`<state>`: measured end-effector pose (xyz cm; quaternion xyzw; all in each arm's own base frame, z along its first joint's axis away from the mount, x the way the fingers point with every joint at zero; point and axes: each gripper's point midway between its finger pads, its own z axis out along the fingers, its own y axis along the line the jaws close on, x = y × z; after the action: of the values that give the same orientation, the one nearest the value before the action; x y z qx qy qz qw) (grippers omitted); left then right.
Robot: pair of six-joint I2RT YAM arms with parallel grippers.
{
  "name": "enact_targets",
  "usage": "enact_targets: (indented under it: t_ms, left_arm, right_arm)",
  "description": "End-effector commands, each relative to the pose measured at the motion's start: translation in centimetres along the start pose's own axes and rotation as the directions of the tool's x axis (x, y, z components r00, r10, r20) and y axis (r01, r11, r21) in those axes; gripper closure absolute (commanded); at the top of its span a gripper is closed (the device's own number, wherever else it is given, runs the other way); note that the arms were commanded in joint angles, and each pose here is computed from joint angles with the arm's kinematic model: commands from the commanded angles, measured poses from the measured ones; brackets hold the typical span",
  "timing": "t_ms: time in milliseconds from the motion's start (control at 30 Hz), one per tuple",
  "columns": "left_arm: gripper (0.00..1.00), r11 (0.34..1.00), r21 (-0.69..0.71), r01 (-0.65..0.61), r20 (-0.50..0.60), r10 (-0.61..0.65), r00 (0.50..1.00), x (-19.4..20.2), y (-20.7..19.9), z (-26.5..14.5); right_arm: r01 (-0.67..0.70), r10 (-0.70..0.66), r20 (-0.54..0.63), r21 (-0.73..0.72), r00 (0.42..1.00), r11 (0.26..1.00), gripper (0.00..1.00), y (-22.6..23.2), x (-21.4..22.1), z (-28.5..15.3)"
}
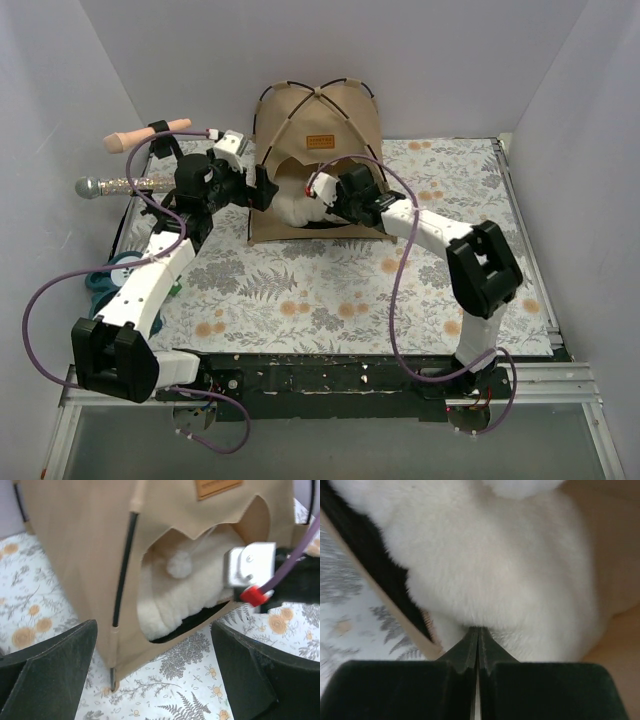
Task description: Set up the pet tent
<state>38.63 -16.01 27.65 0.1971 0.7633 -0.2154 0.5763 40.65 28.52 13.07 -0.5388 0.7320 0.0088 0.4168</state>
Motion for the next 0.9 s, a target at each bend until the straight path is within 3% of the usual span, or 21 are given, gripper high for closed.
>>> enact_targets:
  t_ms: [0, 133, 300, 533, 733, 867]
  left_arm:
    - [0.02, 0.980, -0.138, 0.145, 0.013, -0.144, 0.989, -1.0, 3.2, -1.8]
    - [0.02, 0.973, -0.150, 0.176, 0.006, -0.177, 0.984, -1.2, 4.1, -2.1]
    - [0.02, 0.959, -0.219, 0.179, -0.046, -0.194, 0.980, 0.6, 5.8, -1.5]
    - [0.02, 0.974, -0.071, 0.214, -0.194, -0.224, 0.955, 2.8, 4.9, 1.4]
    - [0.03, 0.976, 0.118, 0.182, -0.320, -0.136, 0.938, 6.3, 3.9, 5.0]
    - [0.05, 0.983, 0.131, 0.128, -0.372, -0.071, 0.925, 6.7, 4.0, 8.5]
  right_arm:
    - [0.196, -0.171, -0.170, 0.145, 0.970, 0.970, 0.98, -2.1, 3.9, 4.7]
    - [0.335, -0.265, -0.262, 0.273, 0.928, 0.902, 0.91, -5.5, 4.4, 7.7]
    - [0.304, -0.231, -0.274, 0.263, 0.934, 0.916, 0.79, -6.5, 4.6, 5.1]
    - [0.156, -0.153, -0.056, 0.056, 0.987, 0.986, 0.36, -1.7, 1.8, -3.0]
    - [0.039, -0.038, 0.033, -0.033, 0.999, 0.999, 0.29, -0.5, -0.6, -7.4]
    - [0.022, -0.009, 0.107, -0.121, 0.994, 0.992, 0.26, 2.0, -0.8, -9.2]
